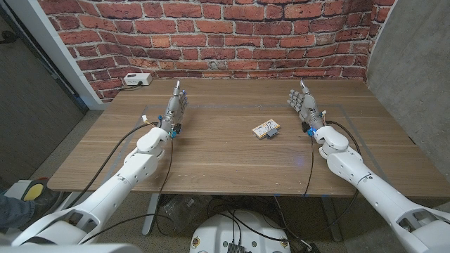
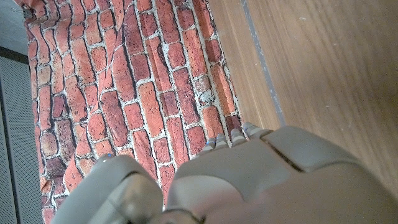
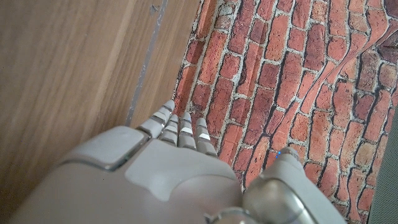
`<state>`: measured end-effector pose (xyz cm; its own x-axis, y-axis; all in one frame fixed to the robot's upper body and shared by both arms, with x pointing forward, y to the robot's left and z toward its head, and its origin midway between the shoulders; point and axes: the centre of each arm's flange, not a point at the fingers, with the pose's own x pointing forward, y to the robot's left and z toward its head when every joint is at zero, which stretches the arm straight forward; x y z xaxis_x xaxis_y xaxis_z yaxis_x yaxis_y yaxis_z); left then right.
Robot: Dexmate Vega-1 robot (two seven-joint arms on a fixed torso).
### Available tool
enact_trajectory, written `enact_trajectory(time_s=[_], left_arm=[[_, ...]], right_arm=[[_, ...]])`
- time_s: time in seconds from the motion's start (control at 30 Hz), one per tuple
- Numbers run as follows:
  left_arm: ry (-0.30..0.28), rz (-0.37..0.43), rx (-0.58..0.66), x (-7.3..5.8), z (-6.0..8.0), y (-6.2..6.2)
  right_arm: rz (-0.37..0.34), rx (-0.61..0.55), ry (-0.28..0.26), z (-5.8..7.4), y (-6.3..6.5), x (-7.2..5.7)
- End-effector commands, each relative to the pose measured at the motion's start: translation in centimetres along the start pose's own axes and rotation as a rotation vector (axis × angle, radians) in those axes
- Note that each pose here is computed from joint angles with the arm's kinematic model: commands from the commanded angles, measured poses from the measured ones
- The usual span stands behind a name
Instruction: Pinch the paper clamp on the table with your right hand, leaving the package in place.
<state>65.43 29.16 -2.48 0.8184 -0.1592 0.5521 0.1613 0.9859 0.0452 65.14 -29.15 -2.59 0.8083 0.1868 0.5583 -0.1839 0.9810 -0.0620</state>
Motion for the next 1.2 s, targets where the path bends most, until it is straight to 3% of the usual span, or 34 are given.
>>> enact_trajectory(time_s=[0.03, 0.53, 0.93, 1.2], left_arm=[[0.000, 0.007, 0.057, 0.0, 0.7, -0.2], [0.003, -0.017, 0.145, -0.9, 1.2, 0.1], [-0.052, -0.008, 0.154, -1.8, 1.9, 0.4], [-0.077, 0.015, 0.139, -2.4, 2.0, 0.2]], right_arm=[[-0.003, -0.055, -0.028, 0.7, 0.0, -0.5], [-0.032, -0.126, -0.081, 2.3, -0.2, -2.9], [0.053, -0.213, -0.103, 3.7, 0.4, -4.7], [0.082, -0.272, -0.161, 5.0, 0.6, -6.2]])
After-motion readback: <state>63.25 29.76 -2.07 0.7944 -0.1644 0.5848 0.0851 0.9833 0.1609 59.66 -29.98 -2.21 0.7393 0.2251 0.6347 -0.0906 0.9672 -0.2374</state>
